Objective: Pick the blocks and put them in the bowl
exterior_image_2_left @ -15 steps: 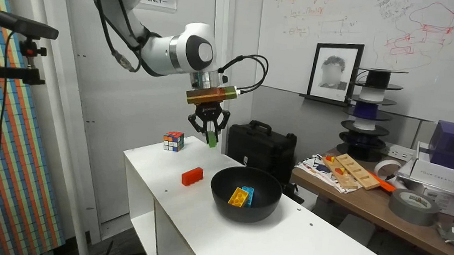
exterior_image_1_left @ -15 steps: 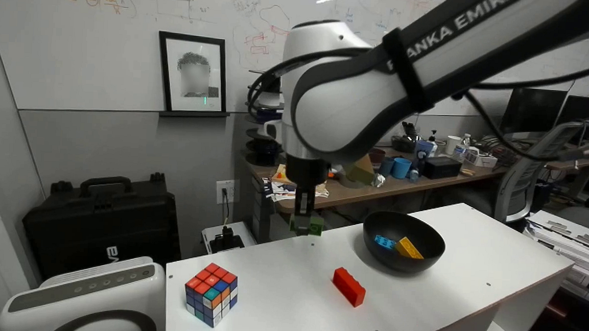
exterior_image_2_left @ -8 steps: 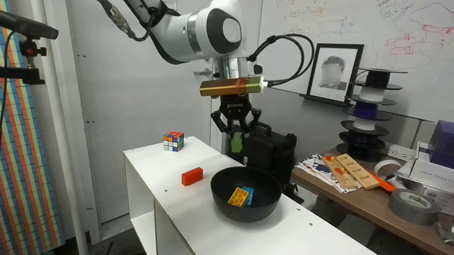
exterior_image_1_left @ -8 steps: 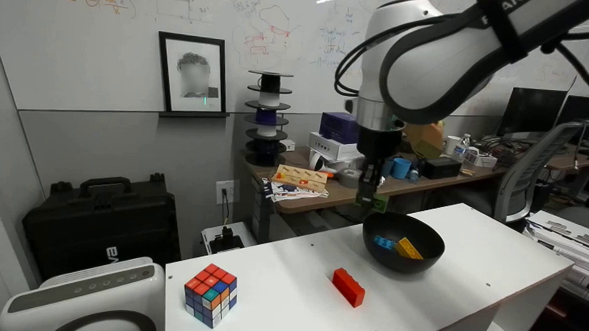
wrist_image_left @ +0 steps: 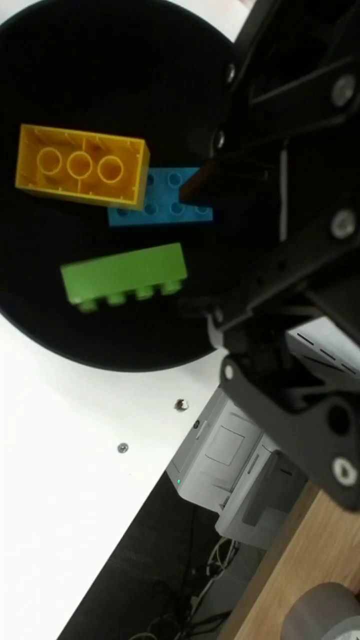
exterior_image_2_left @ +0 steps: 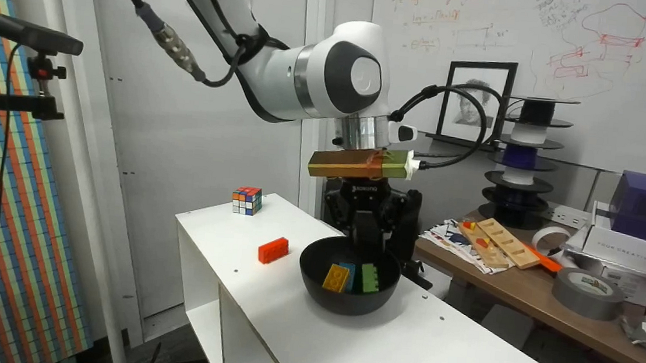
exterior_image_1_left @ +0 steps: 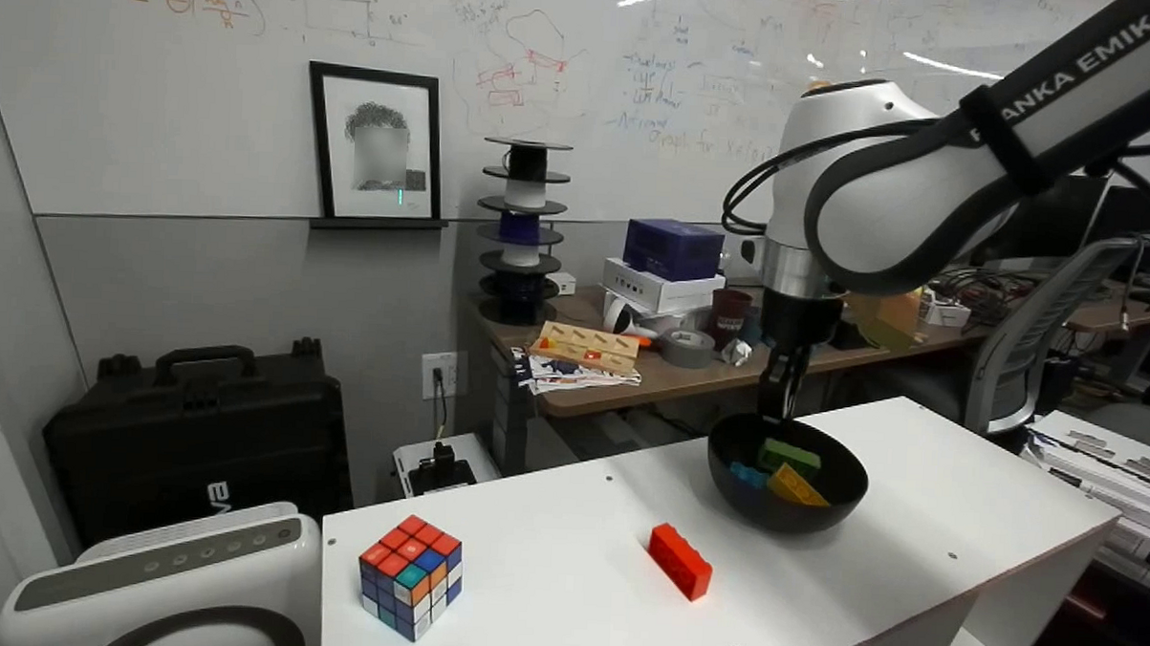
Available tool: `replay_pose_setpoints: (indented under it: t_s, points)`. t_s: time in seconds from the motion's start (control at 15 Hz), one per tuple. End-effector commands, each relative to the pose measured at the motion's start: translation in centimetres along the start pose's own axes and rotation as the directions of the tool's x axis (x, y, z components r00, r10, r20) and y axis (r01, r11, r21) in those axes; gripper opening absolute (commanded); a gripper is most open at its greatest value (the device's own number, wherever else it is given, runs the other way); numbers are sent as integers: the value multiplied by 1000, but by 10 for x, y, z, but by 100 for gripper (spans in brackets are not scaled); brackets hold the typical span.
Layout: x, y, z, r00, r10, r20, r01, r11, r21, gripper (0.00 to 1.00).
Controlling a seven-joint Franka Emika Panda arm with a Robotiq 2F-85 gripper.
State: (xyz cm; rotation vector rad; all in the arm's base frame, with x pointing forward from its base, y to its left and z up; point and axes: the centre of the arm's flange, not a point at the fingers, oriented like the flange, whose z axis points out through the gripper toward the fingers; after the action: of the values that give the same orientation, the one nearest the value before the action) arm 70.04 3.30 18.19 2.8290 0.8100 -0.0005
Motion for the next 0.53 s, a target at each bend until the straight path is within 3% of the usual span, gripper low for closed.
replay_pose_setpoints:
  t_s: [0.0, 0.13, 0.47]
  points:
    - [7, -19, -15, 998, -45, -39, 43, 998, -37, 83]
    - [19, -39, -25, 996, -70, -52, 68, 997, -42, 98]
    - [53, -126, -46, 988, -107, -107, 106, 994, -13, 100]
